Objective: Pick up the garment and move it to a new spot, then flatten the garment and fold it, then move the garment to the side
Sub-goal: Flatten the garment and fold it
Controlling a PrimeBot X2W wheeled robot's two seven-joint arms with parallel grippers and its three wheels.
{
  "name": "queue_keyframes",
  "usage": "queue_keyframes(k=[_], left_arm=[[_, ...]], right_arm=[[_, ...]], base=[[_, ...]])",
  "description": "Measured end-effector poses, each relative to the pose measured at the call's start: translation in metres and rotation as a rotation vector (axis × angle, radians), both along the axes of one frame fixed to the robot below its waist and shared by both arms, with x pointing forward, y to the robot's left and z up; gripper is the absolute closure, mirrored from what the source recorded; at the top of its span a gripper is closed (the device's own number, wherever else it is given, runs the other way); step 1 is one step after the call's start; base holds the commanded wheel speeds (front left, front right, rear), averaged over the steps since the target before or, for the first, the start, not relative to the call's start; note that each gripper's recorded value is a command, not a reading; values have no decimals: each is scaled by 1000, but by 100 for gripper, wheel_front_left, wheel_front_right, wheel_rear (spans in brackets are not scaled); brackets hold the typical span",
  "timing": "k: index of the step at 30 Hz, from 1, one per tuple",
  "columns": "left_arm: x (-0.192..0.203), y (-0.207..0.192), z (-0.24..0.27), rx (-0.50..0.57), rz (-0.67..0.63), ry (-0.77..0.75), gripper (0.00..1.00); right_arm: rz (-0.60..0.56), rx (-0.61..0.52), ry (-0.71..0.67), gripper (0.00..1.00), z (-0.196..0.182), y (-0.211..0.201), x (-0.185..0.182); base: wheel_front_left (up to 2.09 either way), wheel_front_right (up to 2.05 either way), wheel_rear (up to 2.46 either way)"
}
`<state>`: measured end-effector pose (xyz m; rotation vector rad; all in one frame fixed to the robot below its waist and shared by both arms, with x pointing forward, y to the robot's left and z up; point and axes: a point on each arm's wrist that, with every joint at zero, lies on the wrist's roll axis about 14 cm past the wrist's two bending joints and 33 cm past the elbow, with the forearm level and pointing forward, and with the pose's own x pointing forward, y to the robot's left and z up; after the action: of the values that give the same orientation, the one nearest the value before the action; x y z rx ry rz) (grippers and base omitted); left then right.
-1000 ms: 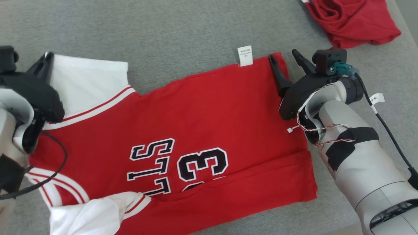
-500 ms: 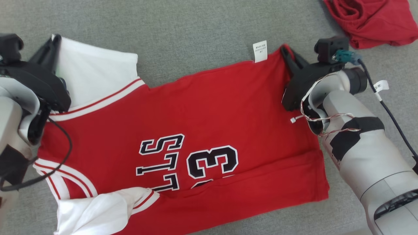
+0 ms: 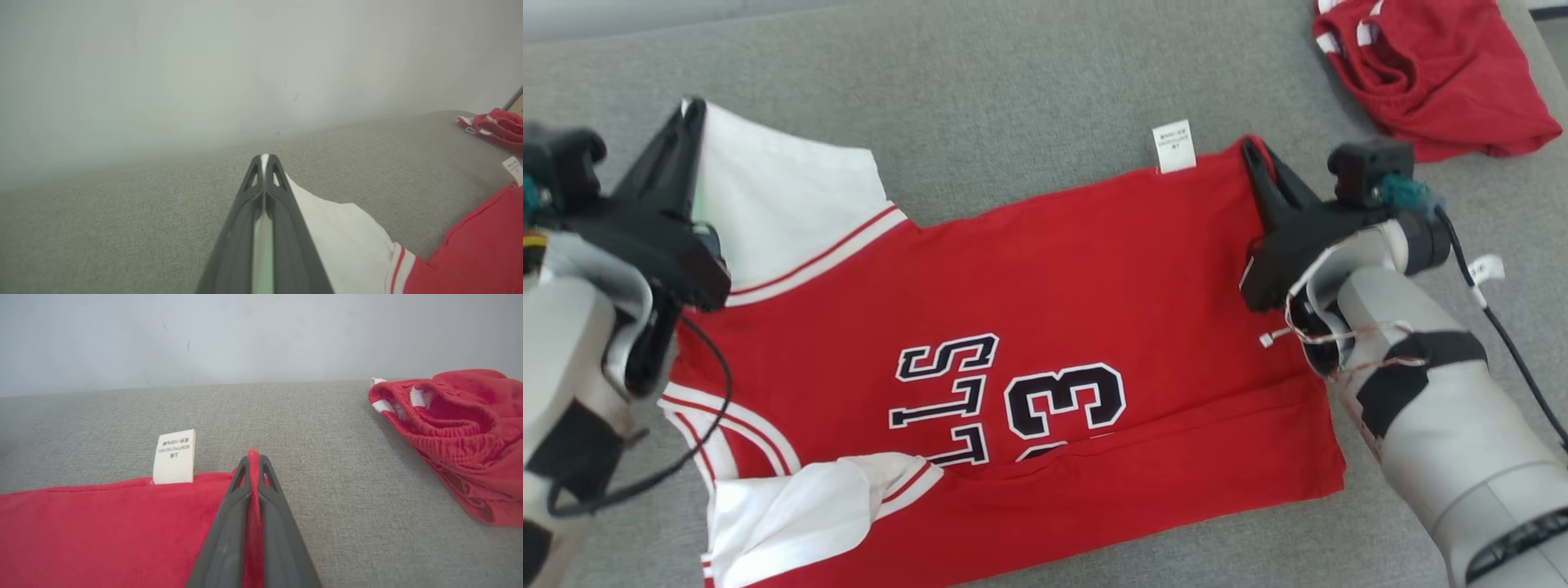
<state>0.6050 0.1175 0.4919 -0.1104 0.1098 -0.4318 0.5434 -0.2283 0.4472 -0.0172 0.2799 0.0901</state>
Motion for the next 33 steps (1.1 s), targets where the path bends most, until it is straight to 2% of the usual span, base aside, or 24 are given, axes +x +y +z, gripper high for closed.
queue_keyframes(k=[8,16,25,33], left_arm=[[-44,7,19,-86,5,-52,100],[-110,10,25,-141,40,-79,100],[-174,3,13,-202,74,-38,100],[-208,12,-17,-230,159,59,100]], right_arm=[[1,54,-43,100,4,-3,-28],[-6,103,-69,100,3,-5,-64],[-16,152,-111,100,8,-5,-92],[-45,179,-89,100,-4,-10,-119]], base=[[0,0,0],[0,0,0],[0,0,0],[0,0,0]])
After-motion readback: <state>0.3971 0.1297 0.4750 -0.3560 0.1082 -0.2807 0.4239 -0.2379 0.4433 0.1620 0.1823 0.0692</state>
